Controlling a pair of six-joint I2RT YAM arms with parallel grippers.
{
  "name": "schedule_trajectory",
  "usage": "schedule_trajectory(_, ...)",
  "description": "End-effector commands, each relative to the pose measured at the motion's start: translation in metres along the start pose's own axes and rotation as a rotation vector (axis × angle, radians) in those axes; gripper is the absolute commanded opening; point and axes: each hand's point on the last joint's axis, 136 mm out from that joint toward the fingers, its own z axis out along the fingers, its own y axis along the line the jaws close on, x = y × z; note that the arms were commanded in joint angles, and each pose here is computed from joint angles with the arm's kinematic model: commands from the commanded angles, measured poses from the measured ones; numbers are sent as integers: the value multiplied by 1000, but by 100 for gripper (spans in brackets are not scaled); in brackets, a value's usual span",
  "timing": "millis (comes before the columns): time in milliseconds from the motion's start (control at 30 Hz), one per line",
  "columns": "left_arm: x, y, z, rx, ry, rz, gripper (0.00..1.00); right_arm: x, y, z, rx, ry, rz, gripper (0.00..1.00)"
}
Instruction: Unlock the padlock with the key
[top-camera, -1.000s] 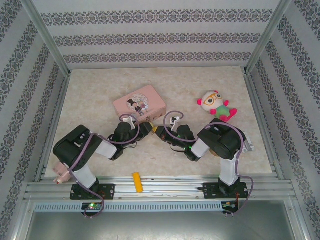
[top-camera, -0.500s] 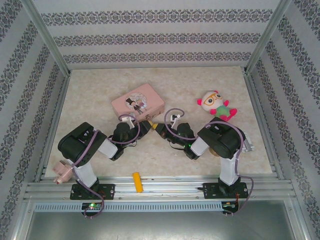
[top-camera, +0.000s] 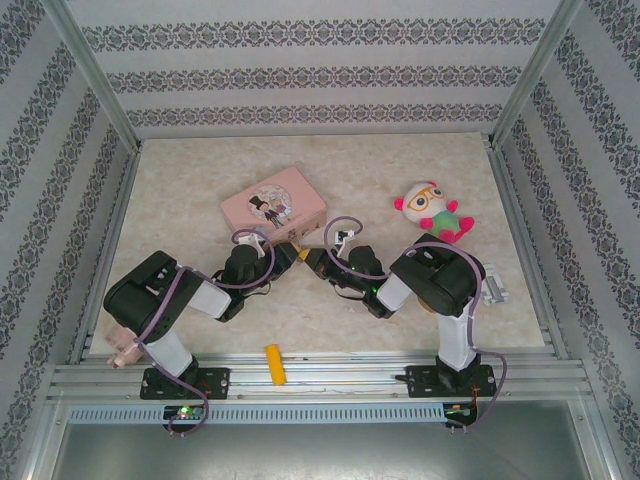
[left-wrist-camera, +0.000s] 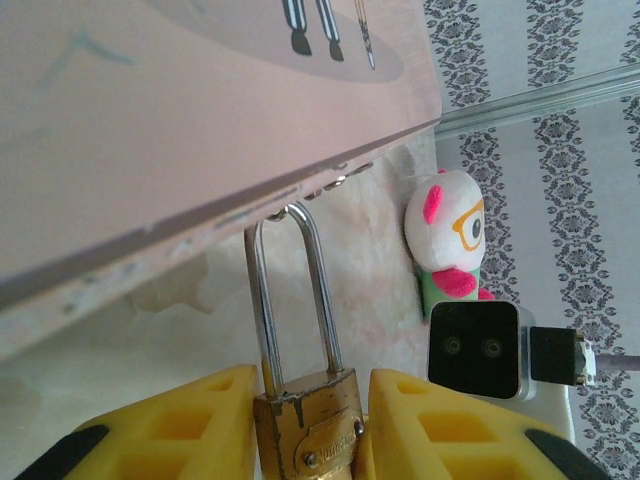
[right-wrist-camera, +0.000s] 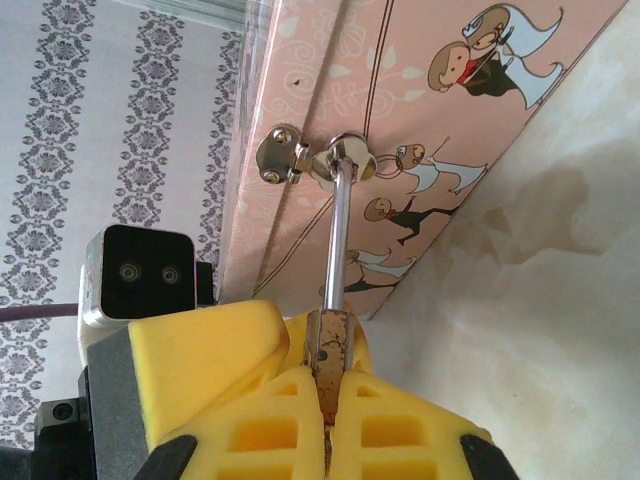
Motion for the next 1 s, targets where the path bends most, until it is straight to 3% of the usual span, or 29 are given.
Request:
schedule_trajectory(0, 9, -13, -2, 47, 51, -26, 33, 18, 35, 9, -120, 81, -33, 0)
schedule_trajectory(333, 12, -8, -3, 30, 66, -34, 43, 27, 39, 14, -132, 110, -31, 0)
schedule_trajectory(533, 10, -5, -11, -5, 50, -14, 30, 30, 36, 8, -119, 107, -27, 0)
schedule_trajectory(800, 5, -13, -13, -39, 53, 49, 27, 31, 32, 5, -106, 104, -21, 0)
schedule_trajectory(967, 6, -14, -14, -36, 63, 45, 12, 30, 31, 3, -101, 95, -20, 0)
